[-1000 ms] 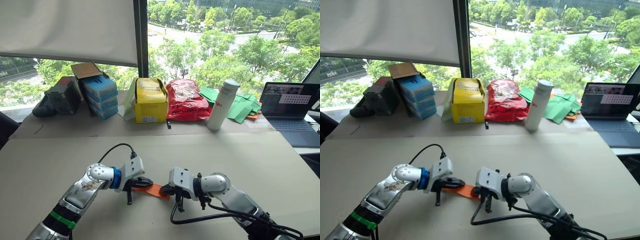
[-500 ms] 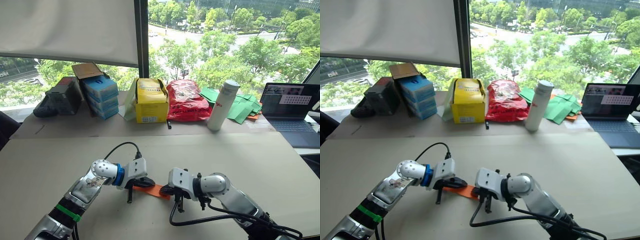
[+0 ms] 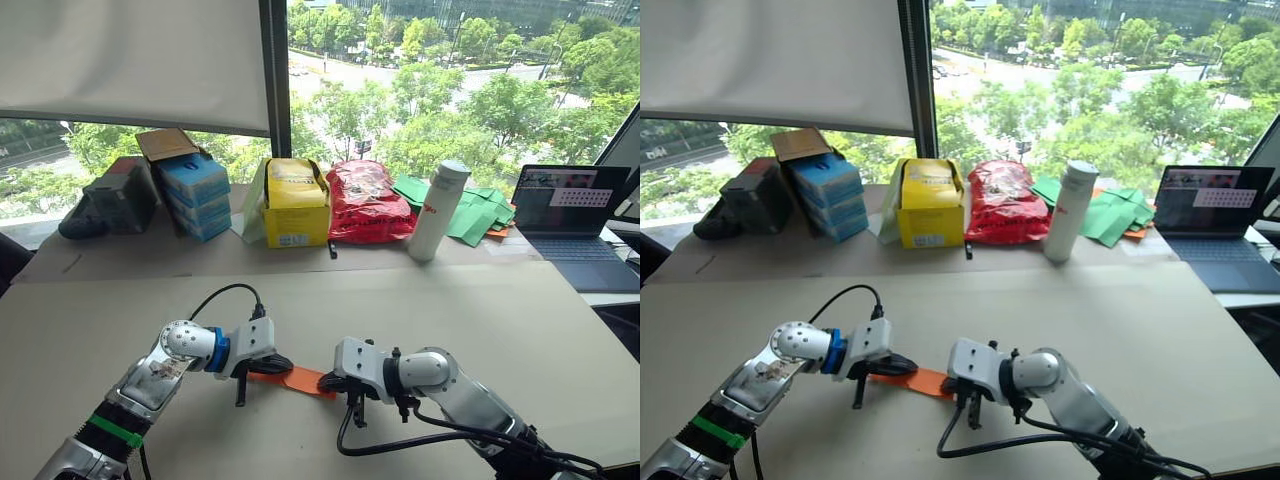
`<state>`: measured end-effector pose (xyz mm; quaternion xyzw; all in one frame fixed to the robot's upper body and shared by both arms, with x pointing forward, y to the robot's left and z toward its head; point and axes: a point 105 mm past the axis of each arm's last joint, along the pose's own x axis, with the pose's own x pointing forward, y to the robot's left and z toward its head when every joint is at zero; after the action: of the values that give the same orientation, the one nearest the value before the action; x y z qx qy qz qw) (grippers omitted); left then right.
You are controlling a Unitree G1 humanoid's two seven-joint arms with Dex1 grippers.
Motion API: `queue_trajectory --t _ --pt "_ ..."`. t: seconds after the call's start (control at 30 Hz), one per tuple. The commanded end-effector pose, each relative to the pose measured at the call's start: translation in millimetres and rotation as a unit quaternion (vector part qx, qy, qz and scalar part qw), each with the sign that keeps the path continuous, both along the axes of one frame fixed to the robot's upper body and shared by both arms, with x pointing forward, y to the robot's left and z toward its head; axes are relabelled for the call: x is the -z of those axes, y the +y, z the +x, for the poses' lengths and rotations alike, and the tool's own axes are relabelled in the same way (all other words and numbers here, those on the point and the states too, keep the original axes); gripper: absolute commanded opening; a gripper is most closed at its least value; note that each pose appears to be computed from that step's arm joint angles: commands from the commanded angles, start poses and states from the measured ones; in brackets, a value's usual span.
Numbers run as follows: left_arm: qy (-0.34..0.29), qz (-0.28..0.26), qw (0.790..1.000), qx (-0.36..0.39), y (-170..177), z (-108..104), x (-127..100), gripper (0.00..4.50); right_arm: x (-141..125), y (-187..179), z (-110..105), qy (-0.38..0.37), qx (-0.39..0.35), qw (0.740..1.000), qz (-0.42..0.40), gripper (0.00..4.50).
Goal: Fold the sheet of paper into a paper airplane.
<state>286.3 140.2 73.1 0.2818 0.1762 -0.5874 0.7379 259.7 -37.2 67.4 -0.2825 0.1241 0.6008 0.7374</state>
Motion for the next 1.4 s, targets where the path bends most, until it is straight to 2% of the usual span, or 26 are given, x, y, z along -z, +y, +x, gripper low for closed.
queue_trajectory --t 0.03,0.37,0.47,0.53,0.6,0.67,0.73,0.93,1.03,1.17,1.27,1.4 --pt "0.051 0.054 0.996 -0.054 36 -6 28 0.00 23 -11 -3 0.041 0.018 0.998 -0.039 0.02" --pt "0.035 0.041 0.996 -0.073 41 -2 20 0.00 22 -11 -1 0.038 0.015 0.998 -0.038 0.02" --pt "0.015 0.005 0.996 -0.082 37 3 7 0.00 10 -6 5 0.008 0.016 1.000 -0.016 0.02" --pt "0.009 -0.066 0.992 -0.105 32 5 -17 0.00 -6 -4 3 0.001 0.010 1.000 0.010 0.02" --pt "0.004 -0.107 0.987 -0.120 31 5 -32 0.00 -16 -4 0 0.000 0.008 1.000 0.026 0.02" --pt "0.010 -0.169 0.976 -0.139 33 -1 -54 0.00 -37 -4 0 -0.017 0.016 0.998 0.061 0.02" --pt "0.029 -0.201 0.968 -0.146 34 -14 -62 0.00 -55 -4 -5 -0.027 0.019 0.995 0.091 0.02" --pt "0.076 -0.196 0.964 -0.162 37 -46 -50 0.00 -73 -13 -26 -0.028 0.003 0.993 0.114 0.02" --pt "0.085 -0.198 0.963 -0.163 36 -52 -52 0.00 -73 -15 -36 -0.014 -0.013 0.993 0.118 0.88" --pt "0.087 -0.196 0.963 -0.164 35 -55 -52 1.18 -66 -11 -50 0.014 -0.041 0.992 0.119 2.27" --pt "0.087 -0.192 0.964 -0.161 31 -58 -52 2.18 -51 -10 -46 0.007 -0.035 0.995 0.089 3.27" --pt "0.089 -0.197 0.964 -0.155 21 -62 -58 3.43 -41 -6 -37 0.017 -0.014 0.995 0.096 4.50"
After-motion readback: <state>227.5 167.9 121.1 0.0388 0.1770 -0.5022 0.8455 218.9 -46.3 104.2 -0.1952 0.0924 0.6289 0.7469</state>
